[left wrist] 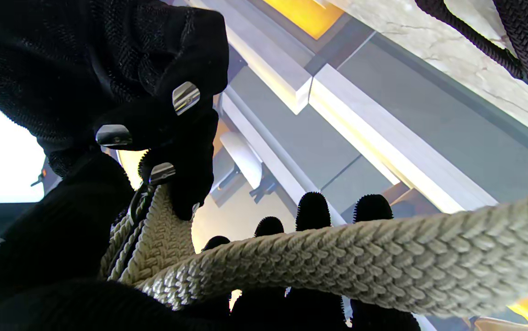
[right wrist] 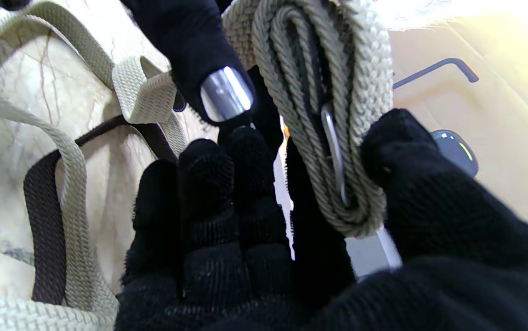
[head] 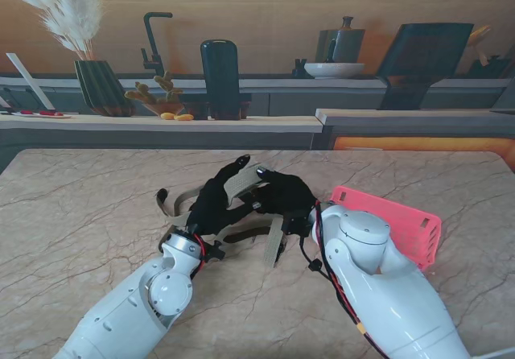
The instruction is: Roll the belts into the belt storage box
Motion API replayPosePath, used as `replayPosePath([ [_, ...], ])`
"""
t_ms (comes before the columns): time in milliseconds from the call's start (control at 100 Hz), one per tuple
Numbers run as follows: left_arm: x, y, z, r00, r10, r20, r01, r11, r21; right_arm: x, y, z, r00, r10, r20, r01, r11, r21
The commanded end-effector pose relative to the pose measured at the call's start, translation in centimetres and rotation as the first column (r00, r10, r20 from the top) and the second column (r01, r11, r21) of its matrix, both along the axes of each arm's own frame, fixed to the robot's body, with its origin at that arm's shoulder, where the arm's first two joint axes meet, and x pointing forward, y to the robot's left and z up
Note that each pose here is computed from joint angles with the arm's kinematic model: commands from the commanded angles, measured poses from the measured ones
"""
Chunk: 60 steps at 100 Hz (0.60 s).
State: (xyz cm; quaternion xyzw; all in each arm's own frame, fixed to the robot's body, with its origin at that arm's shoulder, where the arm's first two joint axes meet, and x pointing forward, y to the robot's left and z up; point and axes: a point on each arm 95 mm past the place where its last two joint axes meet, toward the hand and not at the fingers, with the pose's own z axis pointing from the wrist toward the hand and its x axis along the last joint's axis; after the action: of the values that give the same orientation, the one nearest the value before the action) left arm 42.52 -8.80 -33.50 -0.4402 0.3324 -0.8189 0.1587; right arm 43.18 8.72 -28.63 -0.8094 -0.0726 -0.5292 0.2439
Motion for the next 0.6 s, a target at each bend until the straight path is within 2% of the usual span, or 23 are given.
replayPosePath([
  [0,-0.3,-0.8,0.2,1.0,-0.01,0.01,0.011,1.0,-0.018,-0.5,1.3,-0.5,0.998,0.044,-0.034,-0.043,0.999,0.031],
  [350,-0.4,-0.7,0.3,1.0,-0.01,0.017,0.011,0.999,-0.037,0.0,1.9,-2.3,0.98,0.16,-0.121,-0.158,0.987,0.027],
  [470,-0.5,-0.8,0.2,1.0,-0.019,0.011,0.019,0.999,-0.043,0.3,2.4,-2.8,0.965,0.209,-0.155,-0.205,0.978,0.047],
  [590,-0.5,-1.1,0.1,1.0,-0.028,0.0,0.028,0.999,-0.039,0.5,2.8,-3.3,0.943,0.28,-0.179,-0.262,0.958,0.118],
])
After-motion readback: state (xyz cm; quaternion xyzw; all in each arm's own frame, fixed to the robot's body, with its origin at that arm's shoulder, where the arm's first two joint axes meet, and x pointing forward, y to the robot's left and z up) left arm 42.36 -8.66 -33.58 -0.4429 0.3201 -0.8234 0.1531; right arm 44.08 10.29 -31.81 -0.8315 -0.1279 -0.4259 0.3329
